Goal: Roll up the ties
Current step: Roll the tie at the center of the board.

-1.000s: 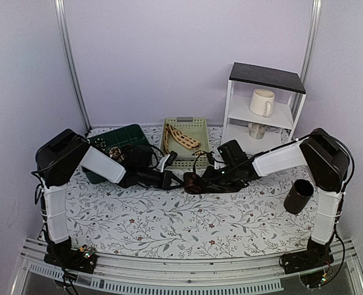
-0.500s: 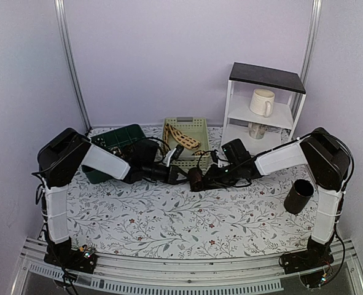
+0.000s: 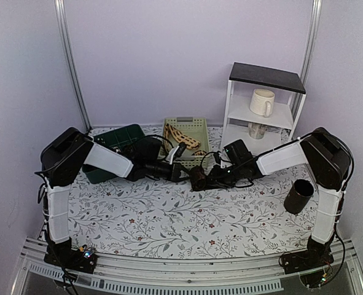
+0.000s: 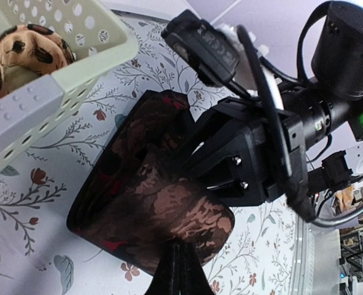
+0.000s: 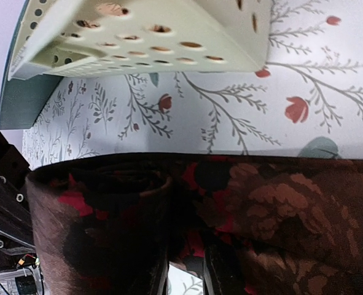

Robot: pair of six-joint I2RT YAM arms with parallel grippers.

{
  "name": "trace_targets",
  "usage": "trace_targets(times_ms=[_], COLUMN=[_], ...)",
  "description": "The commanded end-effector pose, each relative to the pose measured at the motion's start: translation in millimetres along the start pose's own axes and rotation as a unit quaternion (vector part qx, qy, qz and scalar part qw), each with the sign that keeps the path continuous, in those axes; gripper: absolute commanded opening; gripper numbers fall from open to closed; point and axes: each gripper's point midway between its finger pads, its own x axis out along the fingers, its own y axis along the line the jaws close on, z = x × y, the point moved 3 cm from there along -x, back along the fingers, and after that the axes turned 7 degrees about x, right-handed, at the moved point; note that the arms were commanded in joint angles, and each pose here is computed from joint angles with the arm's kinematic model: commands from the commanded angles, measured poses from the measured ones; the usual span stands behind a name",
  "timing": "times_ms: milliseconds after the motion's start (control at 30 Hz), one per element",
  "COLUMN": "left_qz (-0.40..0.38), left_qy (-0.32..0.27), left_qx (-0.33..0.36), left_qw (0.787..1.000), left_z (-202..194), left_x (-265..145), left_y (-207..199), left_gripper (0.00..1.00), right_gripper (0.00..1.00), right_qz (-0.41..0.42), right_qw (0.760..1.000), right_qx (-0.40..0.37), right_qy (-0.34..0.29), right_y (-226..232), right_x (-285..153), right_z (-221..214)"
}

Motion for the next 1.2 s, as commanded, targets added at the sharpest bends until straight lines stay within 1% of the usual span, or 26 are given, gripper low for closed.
trace_targets(times_ms=[0, 300, 633, 833, 967, 1167], left_qz=[-0.007, -0.01, -0.009, -0.01, -0.013, -0.014], left_qy=[0.017, 0.018, 0.015, 0.017, 0.023, 0.027], left_qx=[0.005, 0.003, 0.006, 0.008, 0.008, 0.013], left_qw=[1.0, 1.0, 1.0, 1.0, 1.0, 0.999], left_z=[-7, -5, 0, 2, 1, 2], left_x=[9, 14, 20, 26, 33, 39], left_y=[-3, -3, -2, 0, 1, 2], left_gripper=[0.0, 0.0, 0.0, 0.0, 0.0, 0.0], right_gripper=[0.22, 0.17, 0.17, 0.16, 0.15, 0.15], right_qz=[-0.011, -0.01, -0.024, -0.043, -0.069, -0.092], right_qw=[1.0, 1.0, 0.998, 0.997, 0.996, 0.994], right_qx=[0.005, 0.001, 0.01, 0.019, 0.025, 0.048], right_qy=[-0.001, -0.017, -0.051, -0.061, -0.054, -0.032], right_y=[-3, -2, -13, -30, -46, -63], right_x=[-11, -9, -37, -40, -32, -33], right_z=[-1, 7, 21, 33, 33, 12])
